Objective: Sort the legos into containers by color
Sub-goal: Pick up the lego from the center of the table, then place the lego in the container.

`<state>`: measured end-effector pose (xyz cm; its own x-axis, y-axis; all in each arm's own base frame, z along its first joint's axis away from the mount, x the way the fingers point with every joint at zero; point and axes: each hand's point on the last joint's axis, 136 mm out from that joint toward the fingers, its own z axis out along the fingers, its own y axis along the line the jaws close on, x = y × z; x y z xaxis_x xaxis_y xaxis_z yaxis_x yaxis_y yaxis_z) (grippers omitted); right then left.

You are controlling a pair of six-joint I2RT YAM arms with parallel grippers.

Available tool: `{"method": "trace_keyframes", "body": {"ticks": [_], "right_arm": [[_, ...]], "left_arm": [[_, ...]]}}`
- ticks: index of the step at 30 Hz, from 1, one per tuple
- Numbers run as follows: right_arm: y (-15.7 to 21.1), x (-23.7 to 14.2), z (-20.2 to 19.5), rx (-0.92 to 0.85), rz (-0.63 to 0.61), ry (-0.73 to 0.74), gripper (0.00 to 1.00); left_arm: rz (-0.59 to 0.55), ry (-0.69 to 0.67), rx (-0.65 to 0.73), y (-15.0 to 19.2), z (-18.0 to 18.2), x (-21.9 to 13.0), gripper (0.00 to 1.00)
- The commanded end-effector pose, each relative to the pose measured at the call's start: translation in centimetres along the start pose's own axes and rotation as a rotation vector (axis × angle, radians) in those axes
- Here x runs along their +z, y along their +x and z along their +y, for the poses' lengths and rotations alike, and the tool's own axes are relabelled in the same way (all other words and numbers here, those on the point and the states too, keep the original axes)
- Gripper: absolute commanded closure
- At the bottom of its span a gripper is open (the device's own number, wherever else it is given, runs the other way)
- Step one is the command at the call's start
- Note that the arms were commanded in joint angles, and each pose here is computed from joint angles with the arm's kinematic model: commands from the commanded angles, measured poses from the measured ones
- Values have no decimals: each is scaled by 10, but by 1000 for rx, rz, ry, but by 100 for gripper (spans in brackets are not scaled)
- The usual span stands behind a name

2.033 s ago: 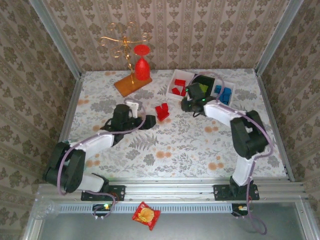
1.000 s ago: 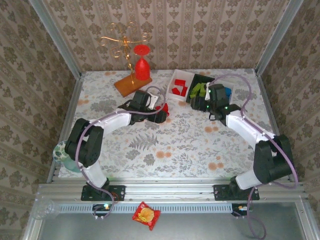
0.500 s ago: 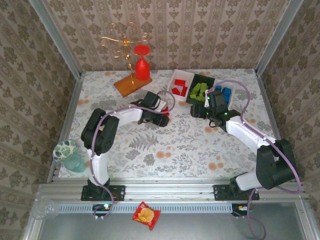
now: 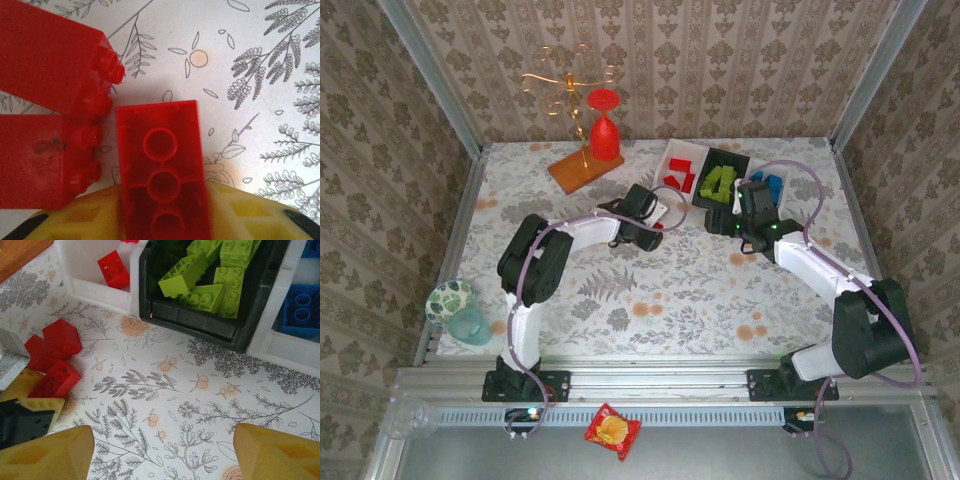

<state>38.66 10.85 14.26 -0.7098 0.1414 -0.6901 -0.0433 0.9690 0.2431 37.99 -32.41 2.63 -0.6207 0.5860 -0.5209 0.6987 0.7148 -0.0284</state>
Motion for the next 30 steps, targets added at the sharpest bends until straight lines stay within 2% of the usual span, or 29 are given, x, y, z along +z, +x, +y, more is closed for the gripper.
{"method": "trace_keyframes", "body": {"ticks": [1, 3, 6, 8, 11, 15, 18, 21, 26, 30], "right_arm": [[-7, -17, -5, 35, -42, 21, 25], [-5, -19, -5, 40, -57, 14, 25], [-4, -22, 16, 6, -83, -112, 25], [-1, -24, 33, -16, -87, -205, 24], [3, -29, 49, -66, -102, -283, 24], [10, -35, 70, -102, -100, -416, 21], [13, -36, 78, -102, -102, -463, 17], [9, -31, 71, -69, -113, -417, 11], [-1, -16, 41, 8, -125, -214, 4], [-19, -16, 46, -57, -264, -196, 0]], "left_arm": [[-61, 30, 46, -15, -14, -1, 62], [-145, 82, 37, -34, -25, -20, 66], [-290, 122, 23, -68, -31, -56, 67], [-347, 120, 17, -86, -29, -72, 68], [-395, 93, 3, -104, -20, -83, 70], [-418, 80, -19, -126, -8, -84, 70], [-441, 77, -15, -144, -4, -83, 70], [-448, 39, -8, -158, 5, -73, 70], [-477, -31, -34, -181, 27, -53, 70], [-473, -44, -43, -195, 34, -33, 69]]}}
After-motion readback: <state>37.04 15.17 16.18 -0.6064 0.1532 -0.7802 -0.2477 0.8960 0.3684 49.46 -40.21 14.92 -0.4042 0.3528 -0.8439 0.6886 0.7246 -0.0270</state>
